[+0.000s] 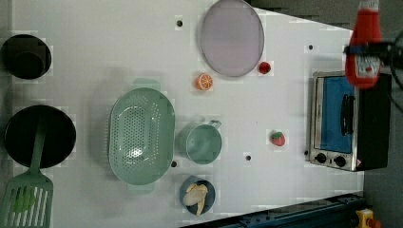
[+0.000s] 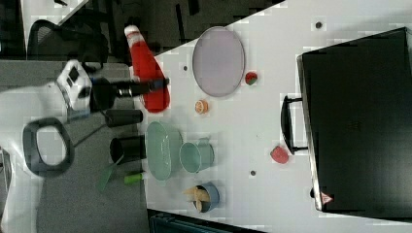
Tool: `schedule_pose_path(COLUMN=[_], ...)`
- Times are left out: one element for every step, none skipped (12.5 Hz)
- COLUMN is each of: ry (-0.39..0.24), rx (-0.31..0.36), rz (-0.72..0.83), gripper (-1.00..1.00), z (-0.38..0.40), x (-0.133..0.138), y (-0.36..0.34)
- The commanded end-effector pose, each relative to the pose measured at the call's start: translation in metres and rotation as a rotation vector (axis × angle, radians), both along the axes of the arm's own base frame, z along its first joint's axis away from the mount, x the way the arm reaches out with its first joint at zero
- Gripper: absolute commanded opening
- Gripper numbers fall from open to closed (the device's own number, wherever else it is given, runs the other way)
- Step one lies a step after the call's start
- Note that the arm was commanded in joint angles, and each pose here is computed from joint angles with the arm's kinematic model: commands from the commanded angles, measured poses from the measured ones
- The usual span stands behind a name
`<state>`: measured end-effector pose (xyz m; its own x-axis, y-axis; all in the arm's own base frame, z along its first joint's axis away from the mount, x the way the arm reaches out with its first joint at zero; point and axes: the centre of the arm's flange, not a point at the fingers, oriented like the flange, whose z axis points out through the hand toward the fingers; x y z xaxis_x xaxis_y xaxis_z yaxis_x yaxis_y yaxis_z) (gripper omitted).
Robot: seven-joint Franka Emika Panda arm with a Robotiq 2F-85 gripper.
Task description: Pick ketchup from plate and place it on table.
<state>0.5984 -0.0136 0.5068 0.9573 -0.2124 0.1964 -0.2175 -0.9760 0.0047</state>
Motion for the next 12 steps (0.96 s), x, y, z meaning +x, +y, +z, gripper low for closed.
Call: schedule_pose_path(ry=[0.192, 0.200, 0.205, 0.203, 0.197, 0.194, 0.194, 0.199, 0.213, 0.233, 0.253, 0.269], rx=[0.018, 0.017, 0.016, 0.017, 0.019, 0.023, 0.025, 0.028, 0.032, 0.037, 0.042, 0.047], rz=[-0.015, -0.022, -0.029, -0.036, -0.038, -0.039, -0.038, -0.037, -0.036, -0.035, -0.034, -0.033], gripper=[0.18, 0.18, 0.18, 0.18, 0.18, 0.18, 0.18, 0.18, 0.18, 0.18, 0.18, 0.18], z=[-0.088, -0.096, -0.106, -0.118, -0.133, -0.150, -0.167, -0.185, -0.202, -0.220, -0.237, -0.252], x=[-0.035, -0.047, -0.056, -0.064, -0.070, -0.077, -0.084, -0.091, -0.096, -0.100, -0.102, -0.103], y=[-0.017, -0.020, -0.023, -0.027, -0.028, -0.027, -0.026, -0.026, -0.025, -0.024, -0.023, -0.023])
